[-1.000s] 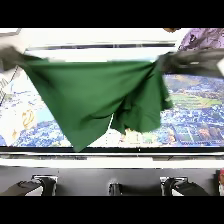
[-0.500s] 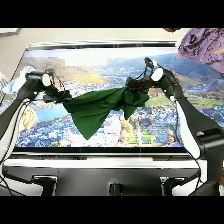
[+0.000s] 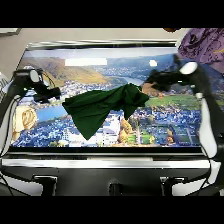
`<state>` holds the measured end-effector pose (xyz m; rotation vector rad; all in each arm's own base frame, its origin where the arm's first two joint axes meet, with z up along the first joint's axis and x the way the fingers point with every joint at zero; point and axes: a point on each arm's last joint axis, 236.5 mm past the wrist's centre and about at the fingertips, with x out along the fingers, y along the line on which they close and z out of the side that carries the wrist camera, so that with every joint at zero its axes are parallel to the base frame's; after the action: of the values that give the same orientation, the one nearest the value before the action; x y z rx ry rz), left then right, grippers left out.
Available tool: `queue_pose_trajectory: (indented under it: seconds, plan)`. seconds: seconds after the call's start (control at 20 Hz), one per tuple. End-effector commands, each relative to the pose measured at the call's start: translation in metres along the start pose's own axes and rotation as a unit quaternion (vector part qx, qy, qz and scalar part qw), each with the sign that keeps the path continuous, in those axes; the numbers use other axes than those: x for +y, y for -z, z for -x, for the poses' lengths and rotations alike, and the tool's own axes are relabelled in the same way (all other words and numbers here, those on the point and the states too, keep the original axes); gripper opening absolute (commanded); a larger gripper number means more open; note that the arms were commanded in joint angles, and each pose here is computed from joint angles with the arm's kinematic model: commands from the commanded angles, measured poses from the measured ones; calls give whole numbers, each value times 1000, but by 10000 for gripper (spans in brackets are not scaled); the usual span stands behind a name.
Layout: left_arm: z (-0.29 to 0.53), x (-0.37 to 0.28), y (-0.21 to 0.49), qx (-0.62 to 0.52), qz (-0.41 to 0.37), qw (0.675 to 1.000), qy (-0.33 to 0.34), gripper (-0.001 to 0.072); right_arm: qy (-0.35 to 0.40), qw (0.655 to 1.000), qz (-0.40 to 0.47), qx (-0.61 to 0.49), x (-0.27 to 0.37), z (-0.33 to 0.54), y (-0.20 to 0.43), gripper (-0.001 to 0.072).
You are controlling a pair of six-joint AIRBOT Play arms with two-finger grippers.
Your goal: Fold the clothes and pants, and hang the long-sleeved shirts on hangers.
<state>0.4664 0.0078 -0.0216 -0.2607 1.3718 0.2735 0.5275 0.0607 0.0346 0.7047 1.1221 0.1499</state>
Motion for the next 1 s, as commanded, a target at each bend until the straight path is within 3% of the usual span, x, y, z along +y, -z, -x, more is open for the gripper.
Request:
queue_pose_trajectory:
  seconds: [0.0,0.35,0.85,0.9,0.95]
  plan:
    - [31,14,-1,-4,14,1000,14,696,11,999,-42,7,-75,38,-13,476]
    - [55,20,2,-16,21,1000,17,694,-84,991,-46,91,-91,-51,25,479]
    - [53,20,3,-12,21,1000,16,693,-93,993,15,74,-65,-126,39,476]
    - [53,20,3,-12,21,1000,16,692,-96,993,19,71,-60,-128,39,401]
    - [53,20,6,-5,48,999,16,679,-96,993,21,70,-60,-128,39,253]
